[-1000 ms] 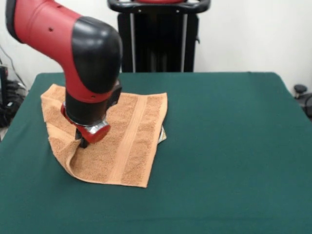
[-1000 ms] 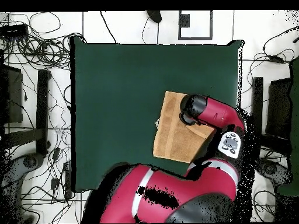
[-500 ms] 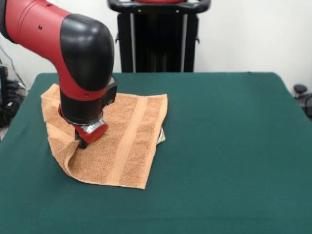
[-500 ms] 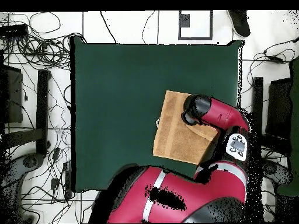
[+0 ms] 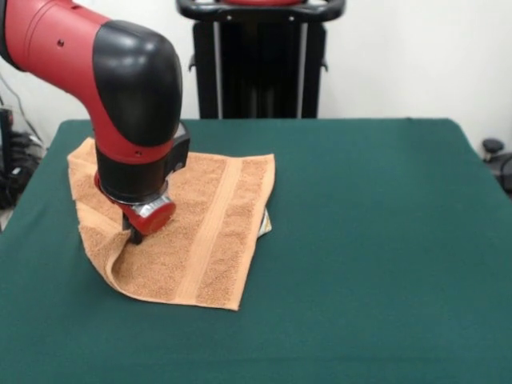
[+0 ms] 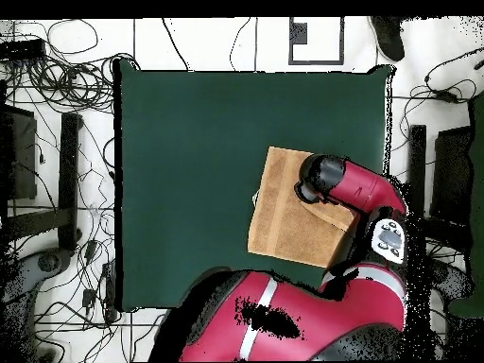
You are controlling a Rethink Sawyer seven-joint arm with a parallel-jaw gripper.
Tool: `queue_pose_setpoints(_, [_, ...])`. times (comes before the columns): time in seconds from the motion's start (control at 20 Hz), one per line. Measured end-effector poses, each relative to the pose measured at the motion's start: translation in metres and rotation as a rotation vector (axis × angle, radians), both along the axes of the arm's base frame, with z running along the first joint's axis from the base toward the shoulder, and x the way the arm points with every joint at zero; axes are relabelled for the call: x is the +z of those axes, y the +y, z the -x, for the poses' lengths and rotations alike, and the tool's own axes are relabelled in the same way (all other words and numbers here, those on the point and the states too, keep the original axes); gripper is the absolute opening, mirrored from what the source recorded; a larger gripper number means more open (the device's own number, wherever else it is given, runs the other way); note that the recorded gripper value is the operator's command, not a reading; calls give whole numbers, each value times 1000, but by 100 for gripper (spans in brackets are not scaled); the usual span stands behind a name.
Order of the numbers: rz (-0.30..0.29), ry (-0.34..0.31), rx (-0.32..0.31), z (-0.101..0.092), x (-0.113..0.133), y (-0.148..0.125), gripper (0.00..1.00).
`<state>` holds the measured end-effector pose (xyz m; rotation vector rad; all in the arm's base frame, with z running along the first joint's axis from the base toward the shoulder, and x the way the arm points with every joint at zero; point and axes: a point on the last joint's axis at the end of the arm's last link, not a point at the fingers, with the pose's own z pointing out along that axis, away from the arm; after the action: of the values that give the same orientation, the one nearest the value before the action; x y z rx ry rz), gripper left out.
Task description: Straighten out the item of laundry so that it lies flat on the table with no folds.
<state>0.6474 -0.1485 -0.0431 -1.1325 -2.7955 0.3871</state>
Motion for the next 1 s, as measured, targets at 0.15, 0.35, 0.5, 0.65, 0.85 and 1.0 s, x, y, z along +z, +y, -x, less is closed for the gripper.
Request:
queue_pose_setpoints(0.15, [-8, -3, 3, -1, 0, 2, 0])
queue_pose_setpoints(0.35, [-12, -3, 21, -1, 1, 3, 0])
queue_pose_setpoints(0.5, [-20, -5, 27, -1, 0, 2, 0])
queue_pose_setpoints(0.65, [-27, -7, 32, -1, 0, 1, 0])
queue_pose_setpoints(0.85, [-34, -10, 42, -1, 0, 1, 0])
queue_pose_setpoints(1.0, [-42, -12, 42, -1, 0, 0, 0])
